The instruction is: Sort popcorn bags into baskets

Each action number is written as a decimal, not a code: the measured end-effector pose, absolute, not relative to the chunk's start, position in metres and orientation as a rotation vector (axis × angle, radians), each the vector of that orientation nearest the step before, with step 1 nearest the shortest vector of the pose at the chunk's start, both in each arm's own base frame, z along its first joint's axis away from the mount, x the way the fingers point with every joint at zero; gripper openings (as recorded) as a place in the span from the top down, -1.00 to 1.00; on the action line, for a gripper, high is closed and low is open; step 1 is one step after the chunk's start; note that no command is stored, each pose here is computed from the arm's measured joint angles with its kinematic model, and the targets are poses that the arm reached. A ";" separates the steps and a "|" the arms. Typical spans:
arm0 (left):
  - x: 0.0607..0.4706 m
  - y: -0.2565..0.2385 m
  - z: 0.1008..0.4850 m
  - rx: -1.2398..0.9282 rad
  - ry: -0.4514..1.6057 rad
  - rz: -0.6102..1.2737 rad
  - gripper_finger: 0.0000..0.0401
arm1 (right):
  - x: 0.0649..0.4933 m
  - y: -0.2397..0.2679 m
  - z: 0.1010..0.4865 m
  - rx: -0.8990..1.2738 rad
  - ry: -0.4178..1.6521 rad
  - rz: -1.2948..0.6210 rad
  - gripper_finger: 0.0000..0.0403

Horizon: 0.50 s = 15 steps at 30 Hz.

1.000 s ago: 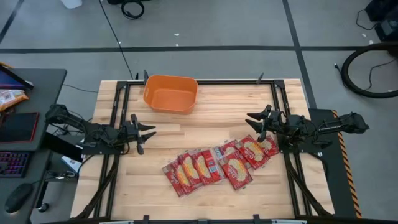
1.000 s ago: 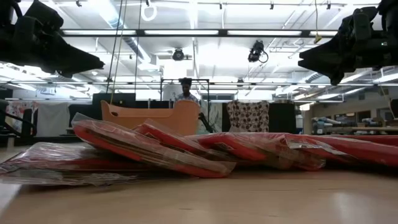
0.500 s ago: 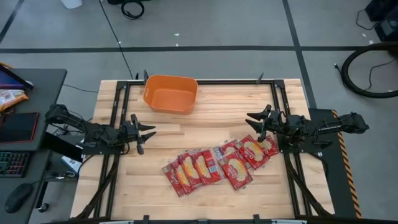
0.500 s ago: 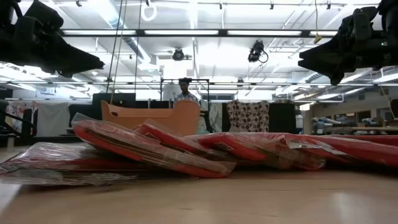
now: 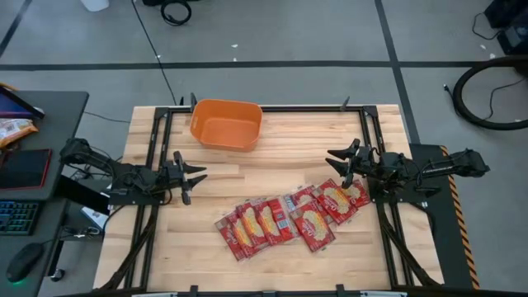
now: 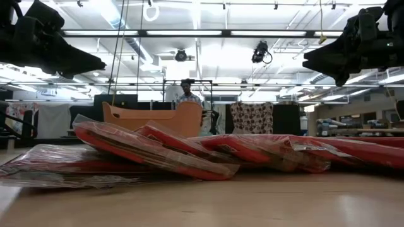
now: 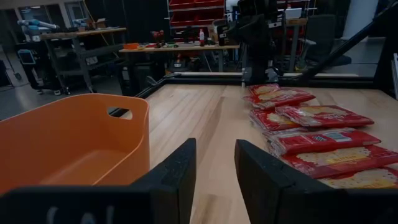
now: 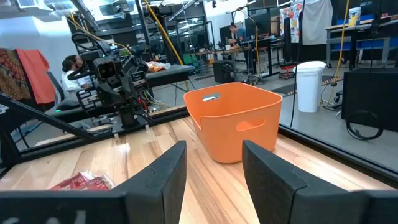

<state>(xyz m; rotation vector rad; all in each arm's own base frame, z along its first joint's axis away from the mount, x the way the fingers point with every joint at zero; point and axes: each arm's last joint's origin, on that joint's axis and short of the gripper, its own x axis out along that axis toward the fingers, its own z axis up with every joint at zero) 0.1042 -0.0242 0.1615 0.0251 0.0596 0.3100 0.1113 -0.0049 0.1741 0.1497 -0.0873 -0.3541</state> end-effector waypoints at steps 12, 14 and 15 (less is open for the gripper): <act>0.104 -0.024 0.162 0.025 0.059 0.310 0.42 | 0.111 -0.005 0.174 0.150 -0.087 -0.354 0.21; 0.104 -0.024 0.162 0.026 0.060 0.310 0.42 | 0.111 -0.005 0.174 0.150 -0.087 -0.354 0.21; 0.104 -0.024 0.162 0.036 0.060 0.310 0.42 | 0.111 -0.005 0.174 0.150 -0.087 -0.354 0.21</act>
